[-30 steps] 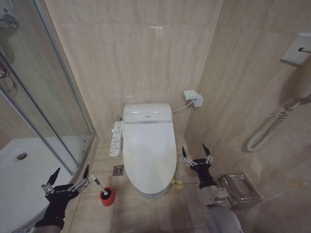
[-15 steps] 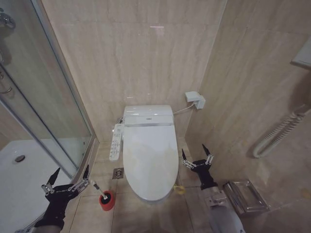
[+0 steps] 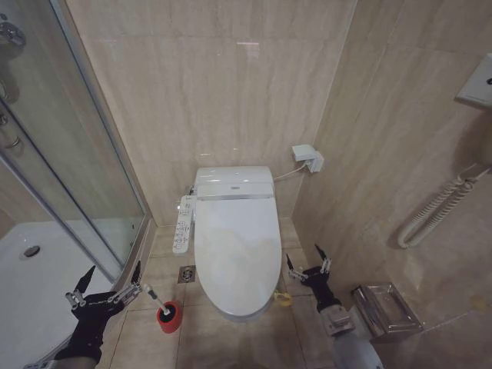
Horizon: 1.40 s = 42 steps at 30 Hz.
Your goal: Open the toilet lid, clean the toilet bowl with a toilet brush, close the toilet lid, and flush.
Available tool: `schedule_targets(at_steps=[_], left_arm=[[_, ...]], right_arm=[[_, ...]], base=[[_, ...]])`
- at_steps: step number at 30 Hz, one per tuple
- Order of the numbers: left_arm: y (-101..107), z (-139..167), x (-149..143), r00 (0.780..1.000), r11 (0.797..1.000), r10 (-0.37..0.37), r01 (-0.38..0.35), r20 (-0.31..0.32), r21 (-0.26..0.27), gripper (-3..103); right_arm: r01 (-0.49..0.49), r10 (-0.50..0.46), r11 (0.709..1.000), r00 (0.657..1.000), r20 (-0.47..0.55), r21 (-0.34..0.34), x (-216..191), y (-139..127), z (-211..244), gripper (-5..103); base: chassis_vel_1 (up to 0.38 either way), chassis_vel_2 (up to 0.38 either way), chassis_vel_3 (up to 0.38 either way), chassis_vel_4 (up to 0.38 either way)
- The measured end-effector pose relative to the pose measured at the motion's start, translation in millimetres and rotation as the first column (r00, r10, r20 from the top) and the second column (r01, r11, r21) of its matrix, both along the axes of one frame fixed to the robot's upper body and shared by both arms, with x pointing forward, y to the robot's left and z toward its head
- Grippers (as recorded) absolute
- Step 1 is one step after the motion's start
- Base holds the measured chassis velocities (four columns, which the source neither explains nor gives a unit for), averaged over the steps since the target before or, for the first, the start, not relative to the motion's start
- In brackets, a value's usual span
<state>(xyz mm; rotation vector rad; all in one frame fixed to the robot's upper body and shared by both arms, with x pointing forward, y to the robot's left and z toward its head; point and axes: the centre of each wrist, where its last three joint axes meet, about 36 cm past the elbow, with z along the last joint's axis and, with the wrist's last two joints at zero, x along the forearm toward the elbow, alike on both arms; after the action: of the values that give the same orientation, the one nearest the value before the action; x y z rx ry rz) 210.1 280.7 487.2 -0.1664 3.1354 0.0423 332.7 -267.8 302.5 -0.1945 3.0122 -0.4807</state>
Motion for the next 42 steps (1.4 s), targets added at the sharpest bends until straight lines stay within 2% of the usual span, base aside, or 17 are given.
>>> schedule_targets(at_steps=[8, 19, 32, 42], left_arm=[[0, 0, 0, 1.0, 1.0, 0.0, 0.0, 0.0, 0.0, 100], [0, 0, 0, 1.0, 1.0, 0.0, 0.0, 0.0, 0.0, 100], [0, 0, 0, 1.0, 1.0, 0.0, 0.0, 0.0, 0.0, 100], [0, 0, 0, 1.0, 1.0, 0.0, 0.0, 0.0, 0.0, 100]], right_arm=[[0.029, -0.032, 0.999, 0.994, -0.102, -0.037, -4, -4, -32, 100], [0.052, -0.075, 0.991, 0.977, -0.198, -0.121, -10, -28, -61, 100], [-0.031, -0.017, 0.98, 0.971, -0.238, -0.196, -31, -39, -78, 100], [-0.078, 0.024, 0.977, 0.965, -0.261, -0.197, -31, -23, -94, 100]], base=[[0.0, 0.0, 0.0, 0.0], [0.0, 0.0, 0.0, 0.0], [0.0, 0.0, 0.0, 0.0], [0.0, 0.0, 0.0, 0.0]])
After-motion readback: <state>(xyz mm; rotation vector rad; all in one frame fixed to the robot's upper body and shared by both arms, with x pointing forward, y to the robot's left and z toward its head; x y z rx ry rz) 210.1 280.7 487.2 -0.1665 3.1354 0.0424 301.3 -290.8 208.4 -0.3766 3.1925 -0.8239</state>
